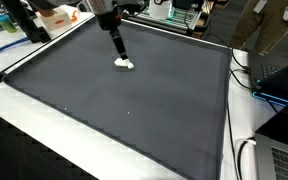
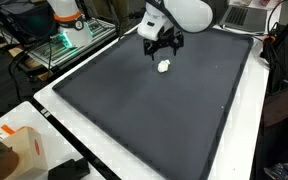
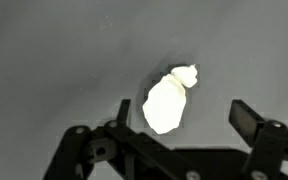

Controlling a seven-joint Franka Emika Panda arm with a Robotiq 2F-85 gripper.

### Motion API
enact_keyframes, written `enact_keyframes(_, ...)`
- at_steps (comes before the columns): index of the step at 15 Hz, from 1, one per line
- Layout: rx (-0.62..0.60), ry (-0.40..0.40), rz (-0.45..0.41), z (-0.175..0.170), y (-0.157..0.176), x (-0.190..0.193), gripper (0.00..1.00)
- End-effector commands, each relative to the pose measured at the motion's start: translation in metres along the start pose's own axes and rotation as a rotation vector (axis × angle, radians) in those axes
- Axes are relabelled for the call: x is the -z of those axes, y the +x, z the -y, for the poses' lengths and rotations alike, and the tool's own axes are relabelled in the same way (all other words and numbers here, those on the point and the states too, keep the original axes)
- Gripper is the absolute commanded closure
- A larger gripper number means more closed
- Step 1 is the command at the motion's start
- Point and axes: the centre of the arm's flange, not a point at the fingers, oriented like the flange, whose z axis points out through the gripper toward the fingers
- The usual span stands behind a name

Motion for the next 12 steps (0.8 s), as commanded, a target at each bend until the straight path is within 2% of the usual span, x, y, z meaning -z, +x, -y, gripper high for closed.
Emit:
enact_keyframes(1, -0.030, -0.026, 0.002, 0.005, 0.024, 0.029, 0.00)
enact_keyframes(8, -0.088, 0.002, -0.029, -0.016, 0.046, 0.051, 0.00)
enact_keyframes(10, -0.119, 0.037, -0.027, -0.024, 0.053, 0.052, 0.00)
enact_keyframes(11, -0.084, 0.028, -0.054, -0.029, 0.033, 0.030, 0.00)
enact_keyframes(12, -0.092, 0.034, -0.056, -0.032, 0.036, 0.033, 0.00)
